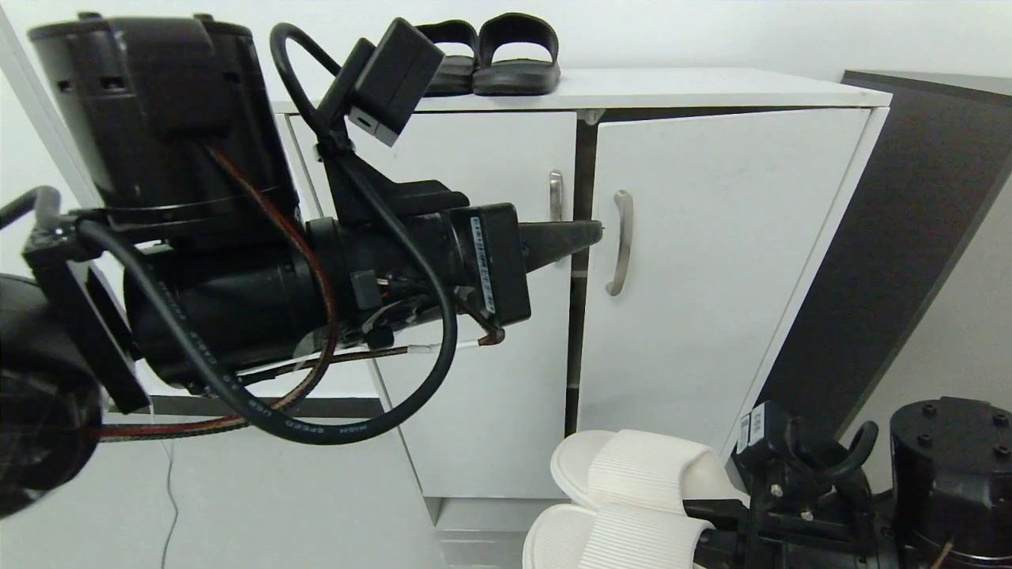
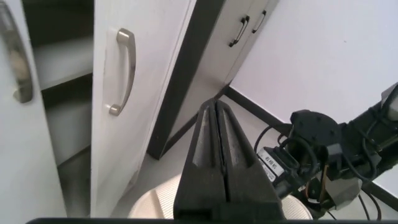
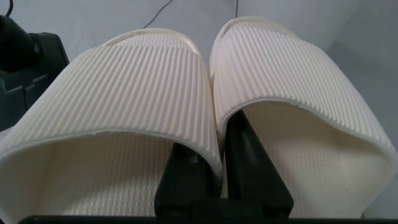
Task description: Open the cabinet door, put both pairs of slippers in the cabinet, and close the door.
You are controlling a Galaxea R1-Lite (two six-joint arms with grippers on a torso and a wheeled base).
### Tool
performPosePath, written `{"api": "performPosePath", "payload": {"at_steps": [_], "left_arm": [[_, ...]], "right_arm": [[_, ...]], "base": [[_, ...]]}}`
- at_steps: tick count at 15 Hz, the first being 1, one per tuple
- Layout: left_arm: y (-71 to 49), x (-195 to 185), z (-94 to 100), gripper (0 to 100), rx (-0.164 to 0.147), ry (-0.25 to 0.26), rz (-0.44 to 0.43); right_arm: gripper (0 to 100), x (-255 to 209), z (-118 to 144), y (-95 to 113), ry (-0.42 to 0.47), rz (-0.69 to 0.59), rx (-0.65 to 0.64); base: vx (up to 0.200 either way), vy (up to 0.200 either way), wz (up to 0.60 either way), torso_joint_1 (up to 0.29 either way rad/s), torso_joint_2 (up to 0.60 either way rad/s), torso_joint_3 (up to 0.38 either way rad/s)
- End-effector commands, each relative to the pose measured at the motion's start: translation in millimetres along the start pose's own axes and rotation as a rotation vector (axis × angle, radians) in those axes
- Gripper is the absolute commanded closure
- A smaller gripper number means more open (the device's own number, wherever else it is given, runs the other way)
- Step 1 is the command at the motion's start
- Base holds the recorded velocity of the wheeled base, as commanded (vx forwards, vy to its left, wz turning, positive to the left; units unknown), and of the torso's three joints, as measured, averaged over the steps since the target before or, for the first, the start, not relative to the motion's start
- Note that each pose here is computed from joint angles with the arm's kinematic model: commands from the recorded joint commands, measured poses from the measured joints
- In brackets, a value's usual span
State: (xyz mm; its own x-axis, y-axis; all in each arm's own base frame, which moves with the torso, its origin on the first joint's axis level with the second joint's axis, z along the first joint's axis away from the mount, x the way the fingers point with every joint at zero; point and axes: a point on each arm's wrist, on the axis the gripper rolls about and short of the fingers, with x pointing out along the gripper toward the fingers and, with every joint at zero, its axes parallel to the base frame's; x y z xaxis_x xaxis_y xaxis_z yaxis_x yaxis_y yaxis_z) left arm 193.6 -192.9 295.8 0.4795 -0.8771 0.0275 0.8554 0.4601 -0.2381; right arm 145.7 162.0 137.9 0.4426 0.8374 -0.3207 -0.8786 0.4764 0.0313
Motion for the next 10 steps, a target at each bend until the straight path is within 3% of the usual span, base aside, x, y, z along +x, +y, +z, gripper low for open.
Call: {"api": "performPosePath", "payload": {"at_steps": [1,4,5,6,10], "left_arm": [[4.2,-4.8,2.7,100,-0.001,-0.011,0.019],[20.2,4.8,-4.6,100,-0.038,0.013,0.052],[24.0,7.8,-5.2,100,-0.046,0.008,0.059],[33.2,19.4,-4.7,100,-0.066,-0.029,0.061],[55.3,46.4,-7.8,100,-0.062,-0.061,0.081]], "right_arm": [[100,-1.0,0.1,0.8,-0.002,0.002,-0.002],[100,-1.2,0.6,4.7,-0.005,0.02,-0.008],[100,-0.8,0.4,4.9,-0.003,0.021,-0.008],[100,-0.8,0.4,4.9,-0.003,0.02,-0.008],[100,0.1,0.6,4.9,-0.001,0.016,-0.01]], "base": [[0.0,0.0,0.0,0.0,0.0,0.0],[0.0,0.0,0.0,0.0,0.0,0.0],[0.0,0.0,0.0,0.0,0.0,0.0],[0.0,0.0,0.0,0.0,0.0,0.0],[0.0,0.0,0.0,0.0,0.0,0.0]]}}
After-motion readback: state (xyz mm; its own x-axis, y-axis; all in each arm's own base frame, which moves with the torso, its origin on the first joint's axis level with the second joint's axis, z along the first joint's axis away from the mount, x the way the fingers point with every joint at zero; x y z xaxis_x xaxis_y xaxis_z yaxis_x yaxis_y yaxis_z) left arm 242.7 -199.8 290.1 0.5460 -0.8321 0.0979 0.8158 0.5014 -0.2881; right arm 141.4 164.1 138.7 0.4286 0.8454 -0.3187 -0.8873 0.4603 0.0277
